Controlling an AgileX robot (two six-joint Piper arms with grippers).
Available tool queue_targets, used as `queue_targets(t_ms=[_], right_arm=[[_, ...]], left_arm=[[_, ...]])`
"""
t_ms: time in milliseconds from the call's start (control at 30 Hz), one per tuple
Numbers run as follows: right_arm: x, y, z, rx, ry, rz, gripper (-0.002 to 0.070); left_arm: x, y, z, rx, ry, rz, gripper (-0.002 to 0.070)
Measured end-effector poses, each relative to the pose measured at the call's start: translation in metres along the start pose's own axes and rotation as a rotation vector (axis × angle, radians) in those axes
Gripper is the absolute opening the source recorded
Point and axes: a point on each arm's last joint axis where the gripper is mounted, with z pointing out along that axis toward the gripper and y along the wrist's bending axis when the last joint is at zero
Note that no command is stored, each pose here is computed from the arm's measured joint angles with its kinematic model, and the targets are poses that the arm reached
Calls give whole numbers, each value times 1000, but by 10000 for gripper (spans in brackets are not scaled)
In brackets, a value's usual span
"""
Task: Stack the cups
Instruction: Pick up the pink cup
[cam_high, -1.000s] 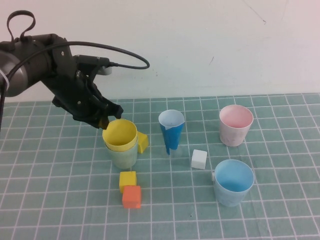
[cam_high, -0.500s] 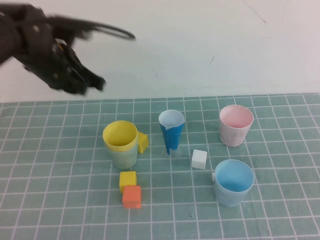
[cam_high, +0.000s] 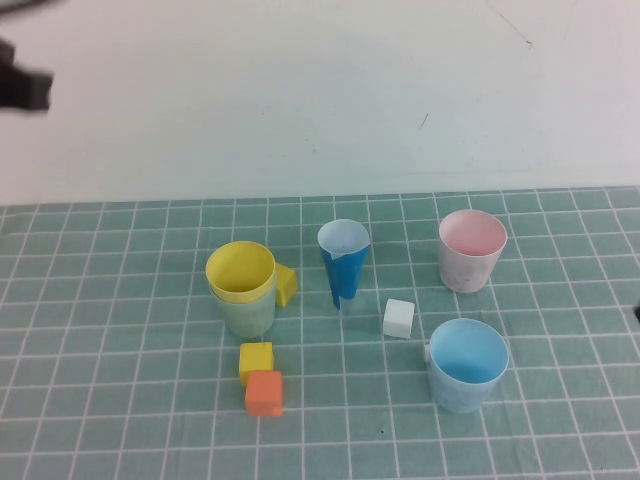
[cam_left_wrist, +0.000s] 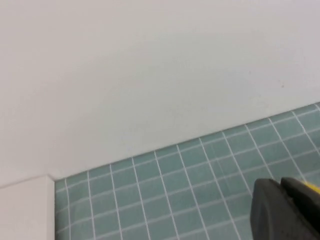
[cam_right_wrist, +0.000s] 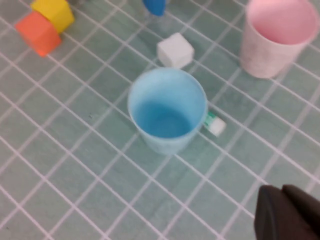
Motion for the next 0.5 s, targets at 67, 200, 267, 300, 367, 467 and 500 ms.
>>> queue_targets(t_ms=[67,200,267,300,367,467,500], right_arm=[[-8,-9,11,-41,5,10,-3],[-28,-30,35,-79,13,6,-3],[-41,-37,51,-100,22,-11,-3],[-47,-39,60,-113,28,-29,-3],[-60,-41,77,-127,40,-72,-3],[-78,-46,108,-124,79,-121,-3],[-82,-48,116,-119,93,-133,-3]], left_arm=[[19,-1,-11,-1,5,3,2],[68,-4,-22,-2,58,19,1],[95,-6,-25,3,72,23,1],[109,-8,-26,6,74,23,1],[132,-10,-29,10,78,0,1],[165,-13,-34,12,80,-60,1],[173,-14,-37,12,77,-76,1]])
